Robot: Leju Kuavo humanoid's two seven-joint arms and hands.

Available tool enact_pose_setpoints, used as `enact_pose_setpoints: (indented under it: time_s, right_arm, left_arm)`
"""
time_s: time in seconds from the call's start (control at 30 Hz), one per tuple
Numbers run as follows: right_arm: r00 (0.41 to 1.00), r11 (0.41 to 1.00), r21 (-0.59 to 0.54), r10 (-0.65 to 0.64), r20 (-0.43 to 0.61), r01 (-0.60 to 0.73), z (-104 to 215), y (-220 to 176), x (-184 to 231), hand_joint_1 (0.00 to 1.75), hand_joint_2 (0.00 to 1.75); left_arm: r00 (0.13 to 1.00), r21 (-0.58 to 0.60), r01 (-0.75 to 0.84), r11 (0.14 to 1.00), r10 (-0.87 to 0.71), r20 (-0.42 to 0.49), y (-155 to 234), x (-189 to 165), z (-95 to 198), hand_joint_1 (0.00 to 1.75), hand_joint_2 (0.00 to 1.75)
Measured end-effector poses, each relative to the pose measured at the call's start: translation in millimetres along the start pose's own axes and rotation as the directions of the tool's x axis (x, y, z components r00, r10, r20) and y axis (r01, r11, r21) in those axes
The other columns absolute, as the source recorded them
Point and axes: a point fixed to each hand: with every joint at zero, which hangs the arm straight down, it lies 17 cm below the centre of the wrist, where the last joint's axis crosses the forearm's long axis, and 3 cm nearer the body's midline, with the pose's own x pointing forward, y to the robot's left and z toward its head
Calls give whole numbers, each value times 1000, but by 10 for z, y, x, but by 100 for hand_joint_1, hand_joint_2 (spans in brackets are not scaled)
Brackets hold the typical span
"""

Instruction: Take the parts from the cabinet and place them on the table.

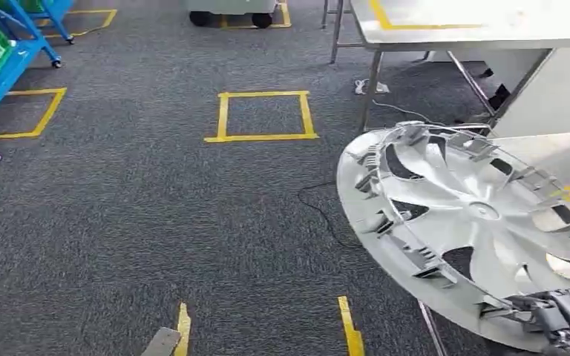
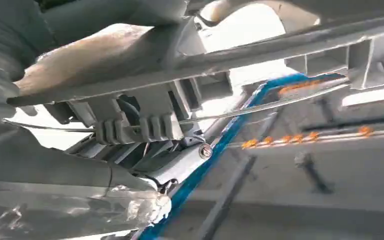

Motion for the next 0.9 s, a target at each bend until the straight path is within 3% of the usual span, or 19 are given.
enact_pose_setpoints:
  time_s: [0.17,0.9]
  right_arm:
    - [998,998,-20,57,-7,-57,-38,-103,-100,175,175]
    - [958,963,14,270,-91,-270,62,-289,-696,175,175]
  left_arm:
    - [1000,6,5,1000,-5,-27,35,-159,56,0,0]
    - [998,40,-26,999,28,-49,99,-249,82,0,0]
